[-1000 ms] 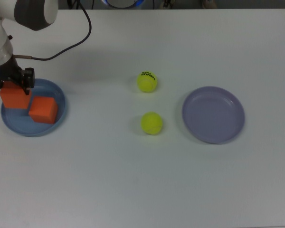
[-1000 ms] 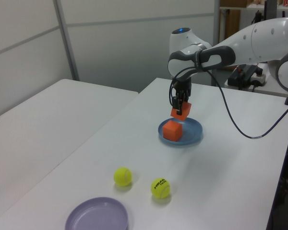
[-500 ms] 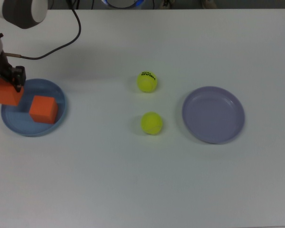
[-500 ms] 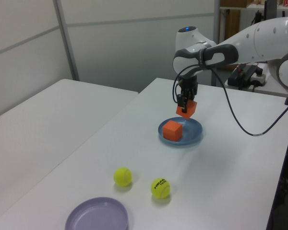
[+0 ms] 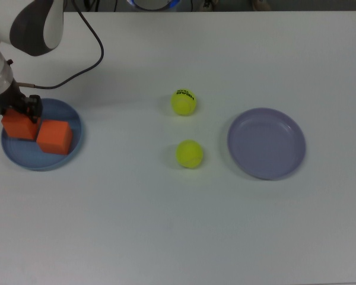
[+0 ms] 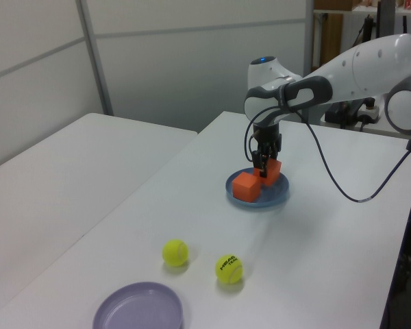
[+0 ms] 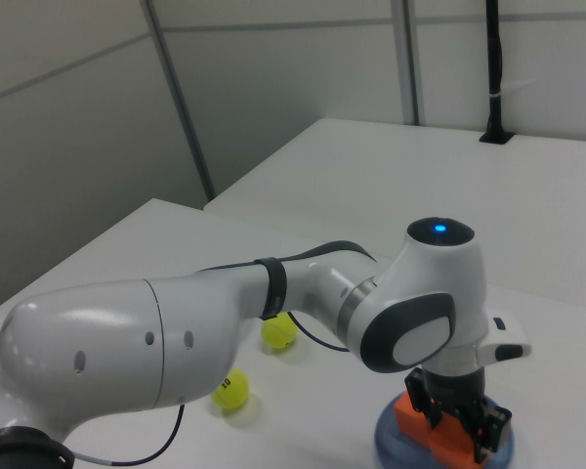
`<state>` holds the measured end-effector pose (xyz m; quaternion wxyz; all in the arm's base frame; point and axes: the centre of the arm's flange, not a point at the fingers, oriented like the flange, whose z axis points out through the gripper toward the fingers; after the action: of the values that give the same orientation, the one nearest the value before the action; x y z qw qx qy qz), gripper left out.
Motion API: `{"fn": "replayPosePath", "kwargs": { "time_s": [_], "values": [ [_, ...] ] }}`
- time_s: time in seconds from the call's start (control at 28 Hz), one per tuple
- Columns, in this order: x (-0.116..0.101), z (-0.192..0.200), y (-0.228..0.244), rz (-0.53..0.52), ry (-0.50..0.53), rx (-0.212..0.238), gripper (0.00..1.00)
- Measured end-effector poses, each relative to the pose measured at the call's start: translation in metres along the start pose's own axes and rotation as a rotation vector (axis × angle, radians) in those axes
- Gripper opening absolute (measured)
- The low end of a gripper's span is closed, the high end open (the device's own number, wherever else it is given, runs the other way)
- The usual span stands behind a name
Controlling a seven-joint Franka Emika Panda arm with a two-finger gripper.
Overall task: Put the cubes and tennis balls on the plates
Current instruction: 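Release the cube, move to a tennis ball and grasp it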
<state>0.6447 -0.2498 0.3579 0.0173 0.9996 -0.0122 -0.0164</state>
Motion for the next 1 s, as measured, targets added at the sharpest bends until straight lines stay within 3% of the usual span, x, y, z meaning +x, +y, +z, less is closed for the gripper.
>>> {"fn": "replayPosePath", "kwargs": {
  "time_s": [0.29,0.54,0.75,1.0],
  "values": [
    [0.002,-0.029,0.001,0.022,0.056,0.014,0.99],
    [0.009,-0.076,-0.038,-0.003,0.137,0.052,1.0],
    [0.03,-0.091,-0.158,-0.019,0.148,0.088,1.0],
    [0.032,-0.064,-0.308,-0.119,0.088,0.111,1.0]
  ]
}}
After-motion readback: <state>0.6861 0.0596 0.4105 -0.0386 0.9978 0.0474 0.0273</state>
